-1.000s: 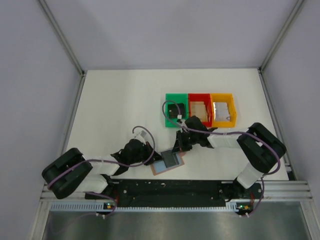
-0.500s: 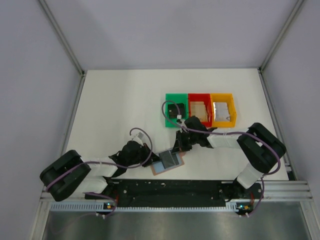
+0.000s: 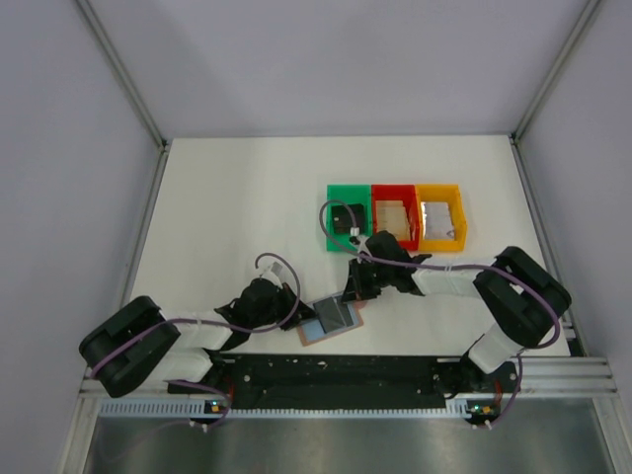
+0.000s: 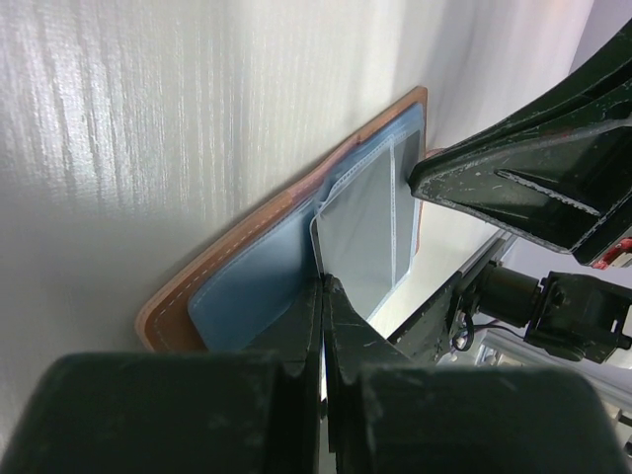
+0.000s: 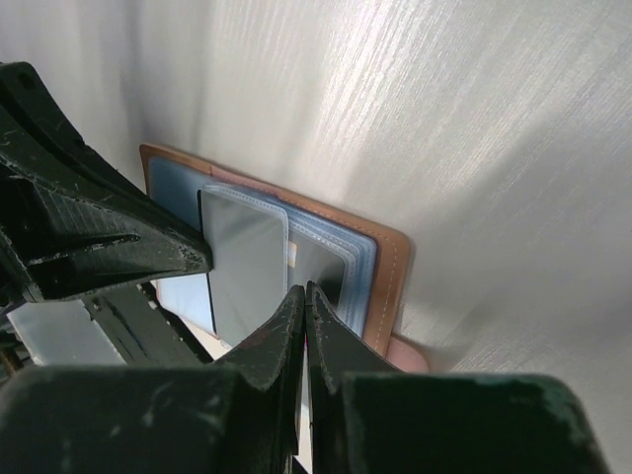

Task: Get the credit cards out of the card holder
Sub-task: Remove the credit card from the card holder.

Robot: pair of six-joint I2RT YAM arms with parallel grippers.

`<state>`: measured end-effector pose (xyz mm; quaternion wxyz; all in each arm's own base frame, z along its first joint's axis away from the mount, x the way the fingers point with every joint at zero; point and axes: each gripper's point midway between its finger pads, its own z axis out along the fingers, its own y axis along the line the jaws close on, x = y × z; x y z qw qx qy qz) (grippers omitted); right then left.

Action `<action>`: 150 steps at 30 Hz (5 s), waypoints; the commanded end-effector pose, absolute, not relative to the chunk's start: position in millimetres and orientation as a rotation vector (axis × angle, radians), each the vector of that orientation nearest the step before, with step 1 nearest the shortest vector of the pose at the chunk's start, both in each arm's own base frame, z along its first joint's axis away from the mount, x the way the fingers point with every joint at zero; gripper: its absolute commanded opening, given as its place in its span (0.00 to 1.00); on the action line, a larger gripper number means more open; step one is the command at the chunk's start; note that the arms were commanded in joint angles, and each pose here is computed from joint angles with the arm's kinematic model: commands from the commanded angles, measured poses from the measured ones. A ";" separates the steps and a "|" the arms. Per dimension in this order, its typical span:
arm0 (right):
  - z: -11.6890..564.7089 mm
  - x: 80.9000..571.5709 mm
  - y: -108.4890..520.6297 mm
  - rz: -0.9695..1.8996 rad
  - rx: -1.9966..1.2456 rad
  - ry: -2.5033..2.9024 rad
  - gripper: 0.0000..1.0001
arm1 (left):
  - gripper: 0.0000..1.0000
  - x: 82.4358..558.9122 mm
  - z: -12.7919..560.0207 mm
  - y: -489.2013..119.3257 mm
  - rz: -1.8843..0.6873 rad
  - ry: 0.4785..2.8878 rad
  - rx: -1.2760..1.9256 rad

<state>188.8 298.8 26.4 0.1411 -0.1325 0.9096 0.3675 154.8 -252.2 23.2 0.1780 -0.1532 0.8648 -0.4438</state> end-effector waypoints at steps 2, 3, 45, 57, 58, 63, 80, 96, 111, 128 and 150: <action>36.3 189.0 310.7 1.087 -0.447 2.571 0.00 | 0.00 157.1 18.8 -250.2 -1.225 2.452 -0.415; 36.1 188.4 312.1 1.096 -0.455 2.568 0.00 | 0.00 157.1 19.1 -250.6 -1.229 2.452 -0.417; 4.2 175.9 303.3 1.057 -0.378 2.686 0.00 | 0.26 145.3 31.6 -266.5 -1.364 2.447 -0.444; 5.9 174.6 305.1 1.082 -0.382 2.676 0.00 | 0.17 138.9 27.9 -262.4 -1.398 2.432 -0.470; 5.1 174.6 304.7 1.081 -0.380 2.679 0.00 | 0.16 138.9 28.3 -262.4 -1.407 2.428 -0.471; 5.1 174.2 304.7 1.088 -0.376 2.680 0.00 | 0.11 137.3 31.0 -264.2 -1.437 2.413 -0.458; -7.4 180.0 288.1 1.044 -0.316 2.723 0.00 | 0.00 140.1 43.2 -258.2 -1.456 2.326 -0.434; -17.8 183.0 271.2 0.932 -0.294 2.779 0.00 | 0.00 130.7 12.2 -237.2 -1.310 2.432 -0.538; -15.0 186.1 273.6 0.951 -0.299 2.759 0.00 | 0.01 126.0 -4.2 -212.3 -1.193 2.445 -0.679; -11.7 185.5 276.4 0.983 -0.308 2.744 0.00 | 0.36 138.7 -1.7 -222.7 -1.161 2.447 -0.600; -16.4 184.5 272.7 0.963 -0.288 2.768 0.00 | 0.00 145.3 9.9 -246.2 -1.305 2.427 -0.624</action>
